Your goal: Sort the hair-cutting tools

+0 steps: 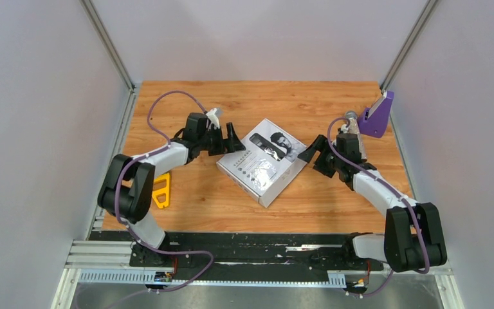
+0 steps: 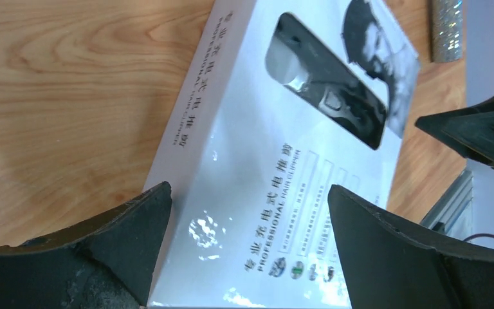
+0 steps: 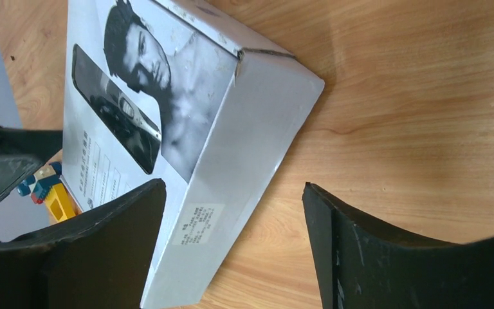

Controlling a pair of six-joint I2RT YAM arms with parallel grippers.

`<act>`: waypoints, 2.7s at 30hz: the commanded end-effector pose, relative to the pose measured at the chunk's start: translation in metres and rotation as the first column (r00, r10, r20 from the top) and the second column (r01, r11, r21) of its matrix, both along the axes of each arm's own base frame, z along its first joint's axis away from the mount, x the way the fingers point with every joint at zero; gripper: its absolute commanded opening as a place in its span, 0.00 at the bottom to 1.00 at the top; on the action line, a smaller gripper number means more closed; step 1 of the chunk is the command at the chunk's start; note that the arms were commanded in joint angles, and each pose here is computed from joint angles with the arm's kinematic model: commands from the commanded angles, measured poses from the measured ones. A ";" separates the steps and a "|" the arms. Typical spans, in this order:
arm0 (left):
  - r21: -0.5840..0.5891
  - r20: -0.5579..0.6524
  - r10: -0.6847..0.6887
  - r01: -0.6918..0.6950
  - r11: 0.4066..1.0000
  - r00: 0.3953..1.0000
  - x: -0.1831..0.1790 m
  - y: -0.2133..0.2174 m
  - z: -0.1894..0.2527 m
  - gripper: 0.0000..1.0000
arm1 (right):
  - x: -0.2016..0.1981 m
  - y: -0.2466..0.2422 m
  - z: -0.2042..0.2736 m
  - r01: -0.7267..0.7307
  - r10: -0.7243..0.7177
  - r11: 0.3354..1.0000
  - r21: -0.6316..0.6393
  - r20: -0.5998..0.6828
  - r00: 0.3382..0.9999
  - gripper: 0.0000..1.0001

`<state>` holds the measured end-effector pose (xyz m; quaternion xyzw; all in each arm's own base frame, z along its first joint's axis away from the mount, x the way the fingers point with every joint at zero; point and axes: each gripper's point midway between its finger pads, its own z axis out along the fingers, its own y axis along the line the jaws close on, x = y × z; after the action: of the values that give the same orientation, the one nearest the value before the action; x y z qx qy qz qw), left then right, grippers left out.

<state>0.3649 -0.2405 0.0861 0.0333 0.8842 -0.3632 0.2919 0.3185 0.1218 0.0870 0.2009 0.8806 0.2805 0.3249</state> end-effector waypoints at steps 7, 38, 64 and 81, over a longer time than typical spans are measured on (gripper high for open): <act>-0.032 0.188 0.093 -0.089 0.996 0.978 0.045 -0.003 0.058 1.00 | 0.058 0.008 0.026 0.049 -0.058 0.995 0.082 0.107 0.993 0.90; -0.071 0.031 -0.014 0.016 0.997 0.999 0.024 -0.045 -0.004 1.00 | 0.109 0.074 0.022 -0.276 0.249 0.952 0.131 0.190 0.950 0.88; 0.014 0.003 0.093 -0.093 0.996 0.996 -0.028 -0.002 0.004 1.00 | -0.076 0.106 0.014 -0.308 0.349 0.887 0.344 -0.063 0.935 0.90; -0.101 -0.065 0.081 -0.088 0.991 0.995 -0.049 -0.027 0.002 1.00 | -0.077 0.150 0.009 -0.391 0.459 0.806 0.445 -0.052 0.887 0.90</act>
<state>0.3275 -0.2456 0.0670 -0.0322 0.8932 -0.3444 0.2872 0.2234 0.2518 0.0626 0.1143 0.8746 0.4607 0.0987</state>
